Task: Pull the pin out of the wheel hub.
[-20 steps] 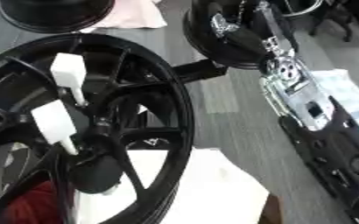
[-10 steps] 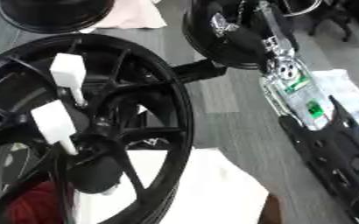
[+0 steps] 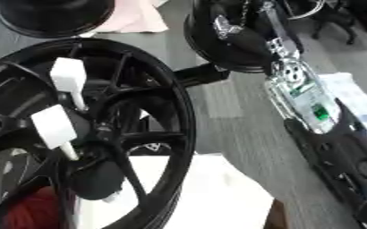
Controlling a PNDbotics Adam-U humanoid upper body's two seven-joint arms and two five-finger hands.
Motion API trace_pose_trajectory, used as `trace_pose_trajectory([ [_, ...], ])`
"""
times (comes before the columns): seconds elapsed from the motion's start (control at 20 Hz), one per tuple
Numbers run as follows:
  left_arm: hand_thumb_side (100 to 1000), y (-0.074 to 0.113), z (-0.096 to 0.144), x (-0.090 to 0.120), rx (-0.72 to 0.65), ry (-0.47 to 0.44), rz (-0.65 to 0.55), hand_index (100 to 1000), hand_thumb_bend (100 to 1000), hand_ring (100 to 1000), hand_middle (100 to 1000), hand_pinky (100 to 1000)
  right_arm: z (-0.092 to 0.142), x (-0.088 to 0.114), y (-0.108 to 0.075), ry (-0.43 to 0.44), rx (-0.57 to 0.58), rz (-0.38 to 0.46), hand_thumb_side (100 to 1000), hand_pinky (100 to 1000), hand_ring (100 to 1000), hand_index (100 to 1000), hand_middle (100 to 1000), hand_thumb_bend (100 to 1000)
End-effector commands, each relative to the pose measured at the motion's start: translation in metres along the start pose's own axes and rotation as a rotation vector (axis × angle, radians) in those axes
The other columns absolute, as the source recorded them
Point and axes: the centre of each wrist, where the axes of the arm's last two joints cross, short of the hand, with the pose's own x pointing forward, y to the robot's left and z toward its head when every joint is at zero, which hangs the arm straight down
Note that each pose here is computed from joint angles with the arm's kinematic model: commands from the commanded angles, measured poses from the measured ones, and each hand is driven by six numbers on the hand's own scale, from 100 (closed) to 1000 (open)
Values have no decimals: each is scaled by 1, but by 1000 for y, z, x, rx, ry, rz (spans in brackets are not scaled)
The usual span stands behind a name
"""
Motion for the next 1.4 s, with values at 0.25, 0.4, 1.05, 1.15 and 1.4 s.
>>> trace_pose_trajectory([
  [0.25,822,22,2,15,51,-98,80,922,287,809,797,894,-3,12,-6,-45,-24,21,200,717,664,625,559,241],
  [0.4,822,21,3,19,26,-131,113,921,286,808,793,893,-4,12,-6,-49,-24,20,197,717,663,625,559,245],
  [1.05,800,15,11,47,-15,-277,110,905,280,794,769,879,-6,17,-5,-68,-26,22,187,716,662,624,559,261],
  [1.15,801,14,12,51,-19,-289,105,904,280,793,767,878,-6,17,-5,-68,-27,23,187,716,662,624,559,261],
  [1.4,800,12,15,58,-30,-322,104,900,273,789,761,875,-6,18,-5,-70,-28,22,187,715,661,624,558,260],
])
